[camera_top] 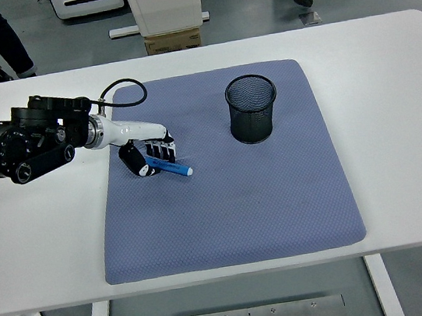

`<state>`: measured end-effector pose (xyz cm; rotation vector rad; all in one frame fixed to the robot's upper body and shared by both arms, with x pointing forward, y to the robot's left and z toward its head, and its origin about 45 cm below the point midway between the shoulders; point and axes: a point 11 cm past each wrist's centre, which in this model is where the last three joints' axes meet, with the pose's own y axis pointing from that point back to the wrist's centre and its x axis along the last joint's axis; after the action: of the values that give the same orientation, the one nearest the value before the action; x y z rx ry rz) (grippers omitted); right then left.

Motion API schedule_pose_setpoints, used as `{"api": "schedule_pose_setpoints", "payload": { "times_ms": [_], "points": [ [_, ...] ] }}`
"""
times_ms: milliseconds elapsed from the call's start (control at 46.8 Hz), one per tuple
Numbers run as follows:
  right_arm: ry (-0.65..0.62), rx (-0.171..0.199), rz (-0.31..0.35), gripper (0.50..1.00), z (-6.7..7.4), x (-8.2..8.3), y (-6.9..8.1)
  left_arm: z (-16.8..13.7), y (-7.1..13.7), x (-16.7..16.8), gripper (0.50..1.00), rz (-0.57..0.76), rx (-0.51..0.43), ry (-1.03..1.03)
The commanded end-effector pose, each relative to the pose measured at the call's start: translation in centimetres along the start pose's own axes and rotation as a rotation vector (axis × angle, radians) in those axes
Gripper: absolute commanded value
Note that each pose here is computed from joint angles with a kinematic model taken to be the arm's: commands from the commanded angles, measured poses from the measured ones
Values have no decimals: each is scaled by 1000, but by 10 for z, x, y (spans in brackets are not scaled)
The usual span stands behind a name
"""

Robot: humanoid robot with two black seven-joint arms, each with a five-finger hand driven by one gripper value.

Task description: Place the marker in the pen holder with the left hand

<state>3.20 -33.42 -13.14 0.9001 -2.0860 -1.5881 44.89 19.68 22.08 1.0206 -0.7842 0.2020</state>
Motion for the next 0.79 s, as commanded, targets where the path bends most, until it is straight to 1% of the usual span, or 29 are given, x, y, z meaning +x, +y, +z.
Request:
{"api": "schedule_pose_setpoints", "payload": {
  "times_ms": [0, 150, 684, 769],
  "points": [
    [0, 0, 1, 1000, 0, 0, 0, 0, 0, 1, 511, 1, 1, -1],
    [0, 0, 1, 1000, 0, 0, 0, 0, 0, 0, 500, 1, 1, 2],
    [0, 0, 1, 1000, 0, 0, 0, 1, 0, 2, 500, 9, -3, 13],
    [0, 0, 1, 1000, 0, 0, 0, 1, 0, 1, 514, 9, -5, 15]
  ]
}}
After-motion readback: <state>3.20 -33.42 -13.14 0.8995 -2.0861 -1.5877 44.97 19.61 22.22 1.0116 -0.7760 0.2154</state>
